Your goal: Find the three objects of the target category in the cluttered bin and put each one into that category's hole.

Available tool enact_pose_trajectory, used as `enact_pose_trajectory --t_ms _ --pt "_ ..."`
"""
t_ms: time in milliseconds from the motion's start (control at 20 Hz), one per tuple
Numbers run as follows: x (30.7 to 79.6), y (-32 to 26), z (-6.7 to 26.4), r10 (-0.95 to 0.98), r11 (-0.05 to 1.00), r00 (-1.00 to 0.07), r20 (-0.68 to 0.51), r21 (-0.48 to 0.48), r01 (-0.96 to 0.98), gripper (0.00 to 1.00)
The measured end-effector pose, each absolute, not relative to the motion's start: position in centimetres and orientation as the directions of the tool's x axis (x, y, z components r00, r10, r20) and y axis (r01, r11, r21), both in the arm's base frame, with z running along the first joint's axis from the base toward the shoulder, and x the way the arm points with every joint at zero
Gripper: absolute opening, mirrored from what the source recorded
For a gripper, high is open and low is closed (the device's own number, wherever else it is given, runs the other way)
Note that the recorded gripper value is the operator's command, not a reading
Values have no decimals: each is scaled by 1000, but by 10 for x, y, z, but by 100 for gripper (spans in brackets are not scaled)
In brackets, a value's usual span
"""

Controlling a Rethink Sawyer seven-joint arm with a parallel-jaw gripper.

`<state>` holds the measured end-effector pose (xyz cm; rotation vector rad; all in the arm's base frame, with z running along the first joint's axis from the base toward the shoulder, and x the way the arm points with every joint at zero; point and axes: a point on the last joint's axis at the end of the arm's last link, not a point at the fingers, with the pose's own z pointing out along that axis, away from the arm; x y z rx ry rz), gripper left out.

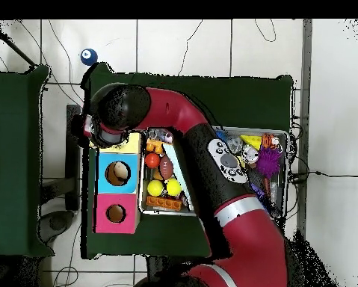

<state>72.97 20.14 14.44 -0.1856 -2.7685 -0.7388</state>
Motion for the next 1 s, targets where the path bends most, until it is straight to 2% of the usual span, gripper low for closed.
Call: enact_pose_trajectory --t_ms 200,750,1000 --pt "725 214 142 53 850 -961 271 493 186 0" --pt "740 231 142 137 791 -984 118 585 180 0" --pt "744 226 144 149 784 -983 106 594 183 0"
